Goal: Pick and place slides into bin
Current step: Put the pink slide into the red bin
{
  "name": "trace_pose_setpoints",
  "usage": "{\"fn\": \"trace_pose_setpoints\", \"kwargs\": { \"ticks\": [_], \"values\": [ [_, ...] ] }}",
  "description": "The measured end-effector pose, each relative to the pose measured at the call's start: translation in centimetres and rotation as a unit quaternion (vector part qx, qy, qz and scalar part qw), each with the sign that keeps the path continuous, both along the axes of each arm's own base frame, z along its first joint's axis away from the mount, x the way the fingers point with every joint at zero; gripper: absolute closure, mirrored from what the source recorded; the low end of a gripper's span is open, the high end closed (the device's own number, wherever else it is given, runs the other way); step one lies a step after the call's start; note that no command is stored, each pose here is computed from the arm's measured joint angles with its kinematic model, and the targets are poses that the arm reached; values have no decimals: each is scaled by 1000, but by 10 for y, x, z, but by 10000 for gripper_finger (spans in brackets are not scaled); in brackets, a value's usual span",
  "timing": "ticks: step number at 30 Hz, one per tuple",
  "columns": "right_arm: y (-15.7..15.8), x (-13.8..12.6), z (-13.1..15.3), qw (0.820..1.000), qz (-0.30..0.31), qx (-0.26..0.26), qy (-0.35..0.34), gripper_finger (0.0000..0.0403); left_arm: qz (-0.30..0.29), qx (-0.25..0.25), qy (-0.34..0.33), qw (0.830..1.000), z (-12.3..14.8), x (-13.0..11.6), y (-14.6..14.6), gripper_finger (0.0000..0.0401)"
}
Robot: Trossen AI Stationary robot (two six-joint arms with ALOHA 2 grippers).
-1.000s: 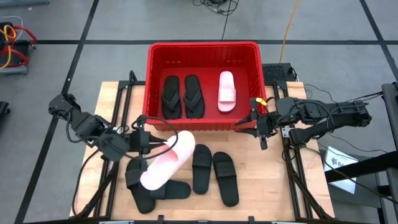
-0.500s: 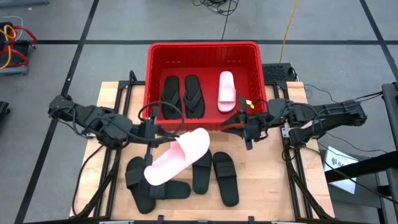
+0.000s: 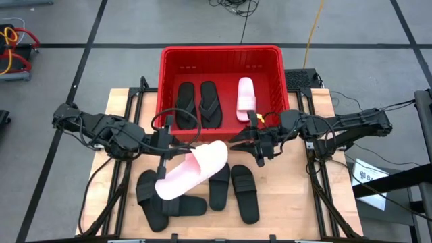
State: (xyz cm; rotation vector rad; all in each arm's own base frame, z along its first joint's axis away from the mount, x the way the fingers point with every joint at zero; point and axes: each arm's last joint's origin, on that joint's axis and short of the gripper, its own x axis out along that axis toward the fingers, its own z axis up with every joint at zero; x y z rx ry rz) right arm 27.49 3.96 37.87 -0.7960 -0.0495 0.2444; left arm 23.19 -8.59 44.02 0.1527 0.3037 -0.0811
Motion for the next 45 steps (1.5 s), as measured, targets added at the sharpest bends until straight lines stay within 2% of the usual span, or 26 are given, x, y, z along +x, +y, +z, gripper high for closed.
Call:
{"fn": "trace_pose_setpoints", "kwargs": {
  "ticks": [6, 16, 28, 33, 39, 45],
  "values": [
    [0, 3, -3, 1000, 0, 0, 6, 278, 0, -2, -9, 1000, 2, 1, 0, 401],
    [0, 3, -2, 1000, 0, -2, 2, 278, -1, 0, -9, 1000, 2, 1, 0, 401],
    [1, 3, -2, 1000, 1, 2, 3, 202, -5, 10, -14, 1000, 3, 1, 0, 401],
    [1, 6, -5, 1000, 3, -5, 7, 198, -8, 16, -25, 1000, 5, 1, -1, 401],
    [5, 10, -7, 999, 33, -38, -7, 203, -3, 11, -20, 1000, 2, 6, 2, 401],
    [6, 18, -12, 999, 36, -39, -9, 200, -10, 3, -15, 1000, 0, 11, 6, 401]
  ]
}}
